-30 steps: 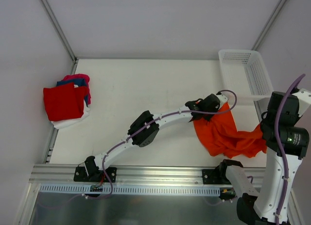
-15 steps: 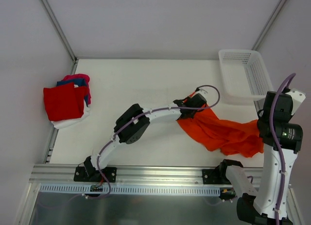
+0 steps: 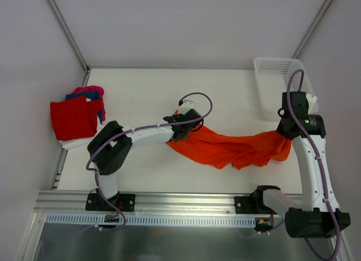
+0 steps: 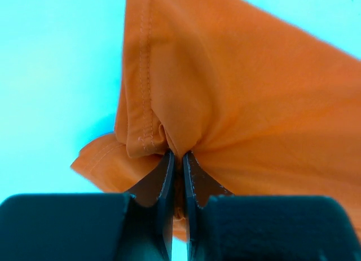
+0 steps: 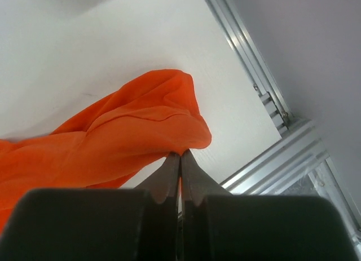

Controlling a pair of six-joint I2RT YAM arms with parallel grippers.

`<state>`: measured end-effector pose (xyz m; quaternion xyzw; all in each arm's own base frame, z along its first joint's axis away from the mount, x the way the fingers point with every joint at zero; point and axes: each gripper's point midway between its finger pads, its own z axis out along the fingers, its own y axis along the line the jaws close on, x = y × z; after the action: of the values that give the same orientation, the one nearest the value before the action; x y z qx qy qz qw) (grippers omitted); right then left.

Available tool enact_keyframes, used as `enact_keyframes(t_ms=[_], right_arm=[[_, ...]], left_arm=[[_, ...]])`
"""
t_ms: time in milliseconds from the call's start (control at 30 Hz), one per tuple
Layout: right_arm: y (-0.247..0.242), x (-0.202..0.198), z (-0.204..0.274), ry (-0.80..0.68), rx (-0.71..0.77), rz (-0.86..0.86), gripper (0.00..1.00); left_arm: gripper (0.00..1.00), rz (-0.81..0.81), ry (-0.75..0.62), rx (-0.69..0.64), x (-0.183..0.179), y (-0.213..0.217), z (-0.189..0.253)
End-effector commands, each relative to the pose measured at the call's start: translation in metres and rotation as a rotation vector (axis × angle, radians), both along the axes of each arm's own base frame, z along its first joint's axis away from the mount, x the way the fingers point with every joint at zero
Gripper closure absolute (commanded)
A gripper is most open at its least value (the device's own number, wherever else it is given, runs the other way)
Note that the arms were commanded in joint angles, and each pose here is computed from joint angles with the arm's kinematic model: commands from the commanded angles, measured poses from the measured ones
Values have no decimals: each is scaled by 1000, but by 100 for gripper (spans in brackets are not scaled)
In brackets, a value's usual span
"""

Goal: Fold and stack the t-shirts
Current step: Move the tshirt to the center of the board, then flatten the tshirt out

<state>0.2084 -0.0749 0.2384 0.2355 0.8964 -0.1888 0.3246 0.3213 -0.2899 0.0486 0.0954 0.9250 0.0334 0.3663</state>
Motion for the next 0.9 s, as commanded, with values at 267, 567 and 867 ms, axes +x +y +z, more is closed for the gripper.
enact_keyframes(t_ms=[267,567,867], right_arm=[[31,25,13,-87,-36,84,99],[41,18,15,-84,-54,130,99],[46,15,8,-77,-62,146,100]], left_arm=[[100,110,-163,-142,-40,57,113],[100,76,-96,-136,-94,73,125],[27,128,-28,-93,-144,99,89]])
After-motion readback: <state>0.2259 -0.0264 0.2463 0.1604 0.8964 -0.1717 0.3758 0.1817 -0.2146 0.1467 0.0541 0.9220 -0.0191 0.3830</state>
